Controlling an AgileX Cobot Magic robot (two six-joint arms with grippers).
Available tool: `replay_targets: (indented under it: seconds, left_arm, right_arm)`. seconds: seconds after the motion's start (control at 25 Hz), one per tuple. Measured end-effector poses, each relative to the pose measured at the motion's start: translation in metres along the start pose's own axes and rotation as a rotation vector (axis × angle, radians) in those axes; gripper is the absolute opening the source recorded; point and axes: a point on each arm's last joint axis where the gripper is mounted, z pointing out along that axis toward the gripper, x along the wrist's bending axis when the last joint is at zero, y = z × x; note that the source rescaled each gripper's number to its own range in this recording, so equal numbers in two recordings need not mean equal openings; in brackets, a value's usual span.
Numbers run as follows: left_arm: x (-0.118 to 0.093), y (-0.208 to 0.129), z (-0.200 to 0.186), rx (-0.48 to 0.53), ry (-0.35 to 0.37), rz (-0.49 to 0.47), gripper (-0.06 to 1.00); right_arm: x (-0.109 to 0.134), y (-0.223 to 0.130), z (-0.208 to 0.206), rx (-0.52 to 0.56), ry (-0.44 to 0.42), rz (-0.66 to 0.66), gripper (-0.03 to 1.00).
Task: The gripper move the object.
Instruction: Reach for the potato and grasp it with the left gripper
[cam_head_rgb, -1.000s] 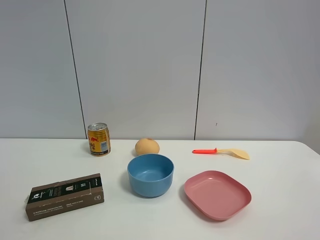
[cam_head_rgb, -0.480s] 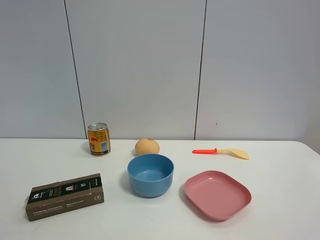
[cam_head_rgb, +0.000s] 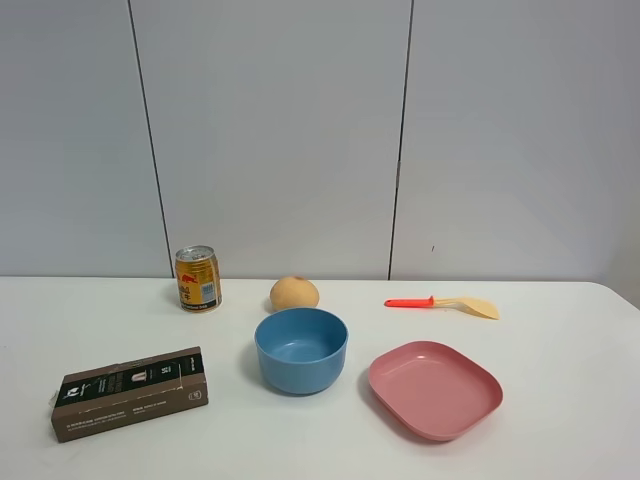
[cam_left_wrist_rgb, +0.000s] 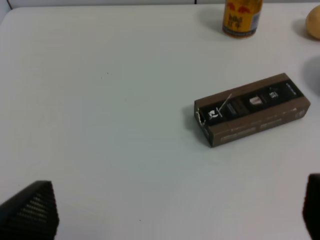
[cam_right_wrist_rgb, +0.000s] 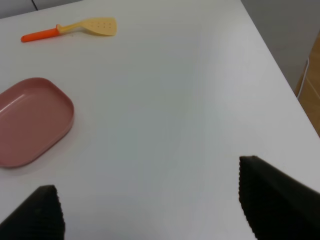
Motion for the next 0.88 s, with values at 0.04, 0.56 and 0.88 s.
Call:
replay_targets:
  seconds: [0.04, 0.56, 0.88]
  left_arm:
    - [0.0, 0.0, 0.0, 0.0, 0.0, -0.001, 1.0]
    - [-0.011, 0.009, -0.006, -0.039, -0.118, -0.056, 1.0]
    - [-0.024, 0.088, -0.024, -0.079, -0.292, -0.089, 0.96]
  right_arm:
    - [0.0, 0.0, 0.0, 0.0, 0.0, 0.0, 1.0]
    - [0.0, 0.0, 0.0, 0.0, 0.0, 0.0, 1.0]
    - [0.0, 0.0, 0.0, 0.0, 0.0, 0.0, 1.0]
